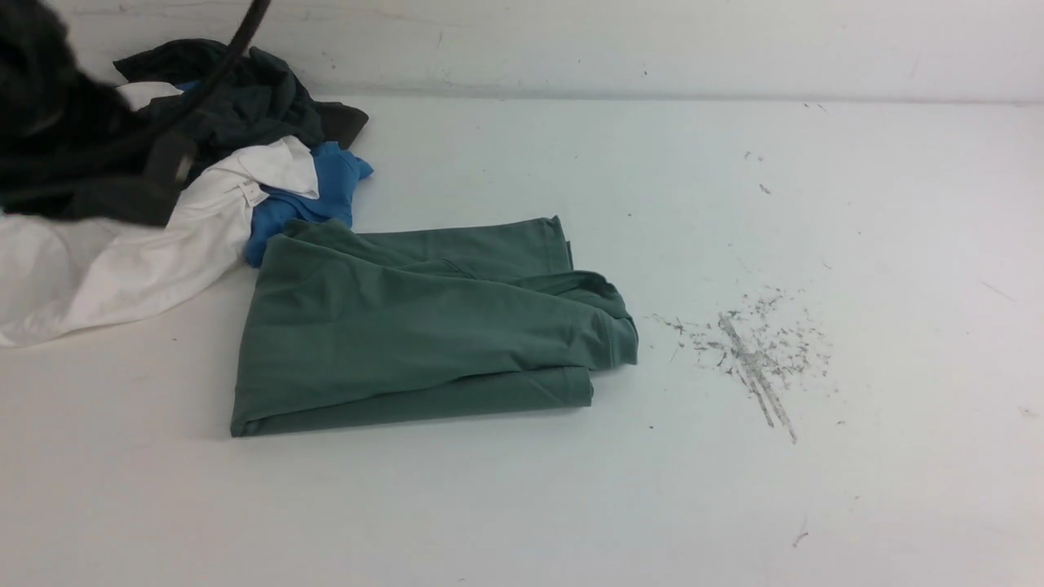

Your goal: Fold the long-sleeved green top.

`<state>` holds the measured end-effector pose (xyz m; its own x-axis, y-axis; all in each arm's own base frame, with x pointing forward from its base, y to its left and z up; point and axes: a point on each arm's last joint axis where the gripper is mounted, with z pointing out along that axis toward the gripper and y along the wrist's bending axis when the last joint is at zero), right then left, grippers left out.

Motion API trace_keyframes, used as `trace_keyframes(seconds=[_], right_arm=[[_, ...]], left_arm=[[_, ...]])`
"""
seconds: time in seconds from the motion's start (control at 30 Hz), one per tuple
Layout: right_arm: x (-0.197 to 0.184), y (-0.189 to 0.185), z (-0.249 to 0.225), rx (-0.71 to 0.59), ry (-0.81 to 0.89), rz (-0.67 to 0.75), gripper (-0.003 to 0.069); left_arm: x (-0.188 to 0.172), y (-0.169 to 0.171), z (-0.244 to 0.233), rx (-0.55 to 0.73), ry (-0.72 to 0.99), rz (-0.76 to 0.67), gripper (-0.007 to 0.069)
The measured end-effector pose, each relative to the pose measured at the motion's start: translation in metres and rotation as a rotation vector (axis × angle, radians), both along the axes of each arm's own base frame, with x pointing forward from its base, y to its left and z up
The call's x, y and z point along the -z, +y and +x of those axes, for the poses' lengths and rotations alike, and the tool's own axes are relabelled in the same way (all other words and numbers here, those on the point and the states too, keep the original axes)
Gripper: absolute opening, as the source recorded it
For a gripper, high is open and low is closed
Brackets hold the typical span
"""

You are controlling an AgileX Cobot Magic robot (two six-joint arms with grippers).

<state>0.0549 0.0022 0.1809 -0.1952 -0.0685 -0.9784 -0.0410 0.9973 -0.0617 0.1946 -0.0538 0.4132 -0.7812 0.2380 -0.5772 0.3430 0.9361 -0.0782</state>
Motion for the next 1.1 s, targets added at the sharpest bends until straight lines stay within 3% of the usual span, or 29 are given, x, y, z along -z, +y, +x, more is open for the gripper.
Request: trace_keyframes(seconds=[0.17,0.27,0.53,0.87,1.1], right_arm=[[0.000,0.000,0.000,0.000,0.000,-0.001,-0.0015],[0.000,0.000,0.000,0.000,0.000,-0.002,-0.0015],[0.000,0.000,0.000,0.000,0.000,-0.002,-0.0015],[0.000,0.000,0.000,0.000,0.000,-0.002,-0.0015],[0.000,0.000,0.000,0.000,0.000,-0.002,-0.0015]], left_arm=[[0.035,0.006,-0.048,-0.012,-0.060,-0.072,-0.0004],[0.071,0.010,-0.077,-0.064,-0.250,-0.198,-0.0004],[0.129,0.026,-0.107,-0.172,-0.607,-0.288,-0.0004],[0.177,0.029,-0.117,-0.187,-0.550,-0.275,-0.0004],[0.191,0.030,-0.120,-0.174,-0.535,-0.232,-0.0004]])
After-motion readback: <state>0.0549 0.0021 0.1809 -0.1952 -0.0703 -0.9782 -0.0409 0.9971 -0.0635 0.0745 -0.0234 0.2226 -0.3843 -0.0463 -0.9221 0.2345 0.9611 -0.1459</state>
